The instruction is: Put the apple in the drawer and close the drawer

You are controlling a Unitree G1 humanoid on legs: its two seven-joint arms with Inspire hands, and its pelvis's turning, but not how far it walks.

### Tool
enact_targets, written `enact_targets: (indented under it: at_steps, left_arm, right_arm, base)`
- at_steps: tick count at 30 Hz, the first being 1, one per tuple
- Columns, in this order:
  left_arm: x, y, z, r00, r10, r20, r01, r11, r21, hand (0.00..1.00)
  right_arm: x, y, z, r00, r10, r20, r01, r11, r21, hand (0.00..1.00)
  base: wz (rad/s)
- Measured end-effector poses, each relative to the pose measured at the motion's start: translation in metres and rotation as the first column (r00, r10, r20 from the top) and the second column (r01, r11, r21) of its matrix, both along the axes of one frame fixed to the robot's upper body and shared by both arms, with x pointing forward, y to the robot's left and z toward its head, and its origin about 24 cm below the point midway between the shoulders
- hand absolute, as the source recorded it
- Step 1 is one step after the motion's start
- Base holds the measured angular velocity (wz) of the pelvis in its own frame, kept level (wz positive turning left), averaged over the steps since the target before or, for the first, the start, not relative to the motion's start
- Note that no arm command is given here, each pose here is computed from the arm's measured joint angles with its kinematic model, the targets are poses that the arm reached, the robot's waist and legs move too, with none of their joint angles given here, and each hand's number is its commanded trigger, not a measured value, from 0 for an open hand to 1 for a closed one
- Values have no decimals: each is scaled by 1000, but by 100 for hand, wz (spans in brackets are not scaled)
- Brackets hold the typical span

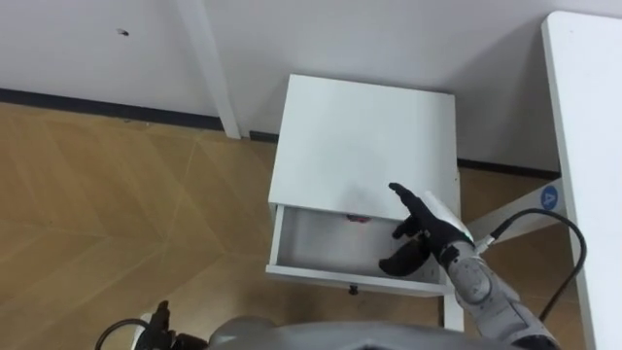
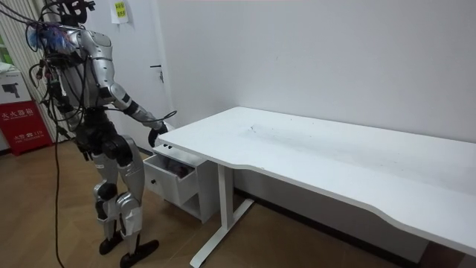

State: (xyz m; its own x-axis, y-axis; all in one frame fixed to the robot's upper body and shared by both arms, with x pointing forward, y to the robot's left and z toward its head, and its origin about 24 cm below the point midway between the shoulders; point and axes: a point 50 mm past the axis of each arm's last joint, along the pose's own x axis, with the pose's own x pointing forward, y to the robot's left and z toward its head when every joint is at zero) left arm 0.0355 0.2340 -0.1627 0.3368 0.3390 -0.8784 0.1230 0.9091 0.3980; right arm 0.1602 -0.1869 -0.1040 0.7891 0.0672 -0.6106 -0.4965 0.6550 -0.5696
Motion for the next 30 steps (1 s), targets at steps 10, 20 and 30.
enact_targets:
  at_steps: [10, 20, 30]
  left_arm:
    - [-2, -1, -1, 999, 37, -1, -37, 999, -13, 0]
    - [-18, 8, -3, 992, 90, -88, -90, 996, 12, 0]
    - [-11, 21, 0, 991, 84, -103, -79, 995, 53, 0]
  right_arm:
    - [-15, -10, -14, 997, -63, -42, 61, 998, -31, 0]
    - [-103, -97, -40, 812, -541, -220, 457, 823, -337, 0]
    - [-104, -98, -42, 746, -616, -251, 533, 780, -329, 0]
  base:
    - [0]
    - [9]
    - [-5]
